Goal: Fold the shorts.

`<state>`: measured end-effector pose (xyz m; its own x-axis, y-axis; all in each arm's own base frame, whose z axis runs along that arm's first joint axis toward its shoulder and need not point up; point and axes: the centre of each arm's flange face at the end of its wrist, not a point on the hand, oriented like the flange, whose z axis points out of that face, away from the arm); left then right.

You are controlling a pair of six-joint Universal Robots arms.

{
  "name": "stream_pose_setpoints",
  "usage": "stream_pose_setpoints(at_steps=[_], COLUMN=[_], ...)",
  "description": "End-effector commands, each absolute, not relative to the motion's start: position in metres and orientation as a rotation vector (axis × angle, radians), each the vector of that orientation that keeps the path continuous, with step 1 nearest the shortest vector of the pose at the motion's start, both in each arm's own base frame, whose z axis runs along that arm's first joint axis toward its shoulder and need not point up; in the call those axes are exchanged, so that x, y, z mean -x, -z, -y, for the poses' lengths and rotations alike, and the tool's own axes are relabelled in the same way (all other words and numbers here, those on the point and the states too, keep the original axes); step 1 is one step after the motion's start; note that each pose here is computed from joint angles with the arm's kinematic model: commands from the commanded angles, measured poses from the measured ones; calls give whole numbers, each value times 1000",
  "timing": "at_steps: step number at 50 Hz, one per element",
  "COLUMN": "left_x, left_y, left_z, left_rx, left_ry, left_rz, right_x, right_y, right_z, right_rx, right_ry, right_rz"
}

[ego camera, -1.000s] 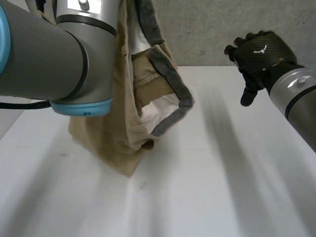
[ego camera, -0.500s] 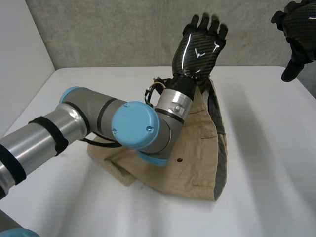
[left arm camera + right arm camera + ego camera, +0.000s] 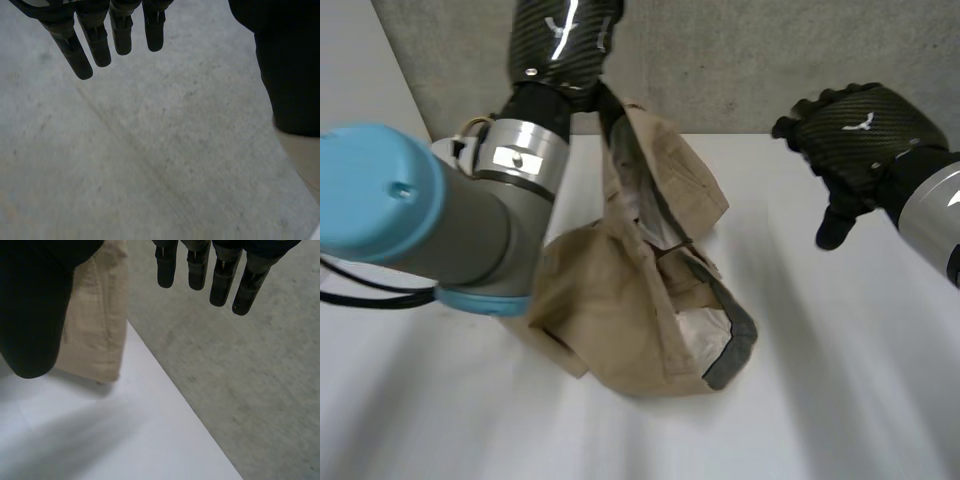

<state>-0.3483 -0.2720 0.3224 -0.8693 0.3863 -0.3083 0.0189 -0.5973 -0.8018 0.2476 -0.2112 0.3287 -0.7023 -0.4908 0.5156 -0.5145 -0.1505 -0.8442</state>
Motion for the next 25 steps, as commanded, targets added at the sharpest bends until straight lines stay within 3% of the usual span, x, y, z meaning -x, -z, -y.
stream_pose_setpoints(at_steps=[1, 8, 18, 25], left_x=[338, 351, 392, 403], left_y=[-326, -317, -308, -307], left_z=[284, 289, 264, 259], left_rx=[655, 660, 593, 593], left_ry=[-2466, -2424, -2109, -2019], left_rz=[1353, 1364, 1316, 1310], right_x=[-254, -255, -253, -252], right_y=[-332, -332, -334, -336], right_z=[202, 205, 211, 210], right_rx=[-1233, -1223, -1196, -1185], right_ry=[-2079, -2084, -2103, -2106], right_rz=[2004, 1996, 1971, 1966])
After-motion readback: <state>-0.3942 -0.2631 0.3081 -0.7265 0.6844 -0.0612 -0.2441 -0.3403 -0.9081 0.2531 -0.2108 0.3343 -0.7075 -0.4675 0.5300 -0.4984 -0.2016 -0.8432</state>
